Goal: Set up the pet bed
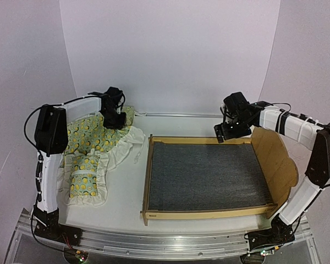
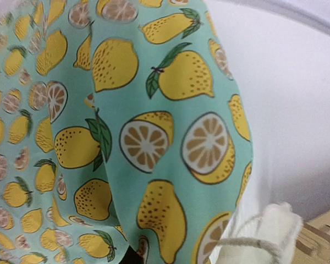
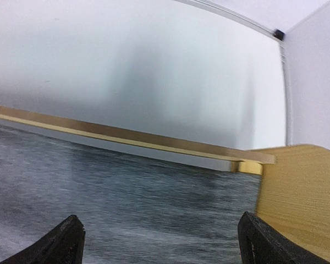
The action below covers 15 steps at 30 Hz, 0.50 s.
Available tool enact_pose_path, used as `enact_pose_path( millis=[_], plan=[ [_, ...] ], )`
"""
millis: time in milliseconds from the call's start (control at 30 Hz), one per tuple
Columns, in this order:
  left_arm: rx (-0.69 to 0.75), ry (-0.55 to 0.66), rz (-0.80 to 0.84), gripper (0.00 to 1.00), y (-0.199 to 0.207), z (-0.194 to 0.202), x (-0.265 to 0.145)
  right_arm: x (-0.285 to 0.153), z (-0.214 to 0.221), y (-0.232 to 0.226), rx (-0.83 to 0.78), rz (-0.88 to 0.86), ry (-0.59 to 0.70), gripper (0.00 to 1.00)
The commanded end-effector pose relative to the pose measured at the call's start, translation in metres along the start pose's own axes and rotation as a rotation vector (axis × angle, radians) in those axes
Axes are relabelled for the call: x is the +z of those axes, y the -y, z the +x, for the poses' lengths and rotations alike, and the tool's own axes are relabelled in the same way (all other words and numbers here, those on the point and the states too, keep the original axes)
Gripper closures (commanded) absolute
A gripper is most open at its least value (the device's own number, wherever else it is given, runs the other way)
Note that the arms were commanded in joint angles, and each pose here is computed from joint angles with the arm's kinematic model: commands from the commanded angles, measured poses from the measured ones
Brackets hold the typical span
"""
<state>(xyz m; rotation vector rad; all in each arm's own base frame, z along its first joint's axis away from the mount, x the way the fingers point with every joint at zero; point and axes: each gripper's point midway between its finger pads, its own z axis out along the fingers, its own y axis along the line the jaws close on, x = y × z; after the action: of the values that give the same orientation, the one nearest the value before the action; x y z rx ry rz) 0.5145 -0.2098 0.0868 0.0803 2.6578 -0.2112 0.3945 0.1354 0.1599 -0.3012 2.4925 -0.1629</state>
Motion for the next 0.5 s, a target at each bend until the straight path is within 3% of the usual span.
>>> enact_pose_path(
  millis=[0, 267, 467],
  plan=[
    [0.040, 0.217, 0.155, 0.96, 0.023, -0.052, -0.119, -0.035, -0.035, -0.080, -0.040, -0.252, 0.094, 0.02],
    [0.088, 0.282, 0.315, 0.98, 0.046, -0.048, -0.189, -0.110, -0.097, -0.226, 0.022, -0.920, 0.294, 0.02],
    [0.113, 0.277, 0.388, 1.00, 0.058, -0.043, -0.201, -0.112, -0.149, -0.296, 0.072, -1.098, 0.399, 0.02]
  ],
)
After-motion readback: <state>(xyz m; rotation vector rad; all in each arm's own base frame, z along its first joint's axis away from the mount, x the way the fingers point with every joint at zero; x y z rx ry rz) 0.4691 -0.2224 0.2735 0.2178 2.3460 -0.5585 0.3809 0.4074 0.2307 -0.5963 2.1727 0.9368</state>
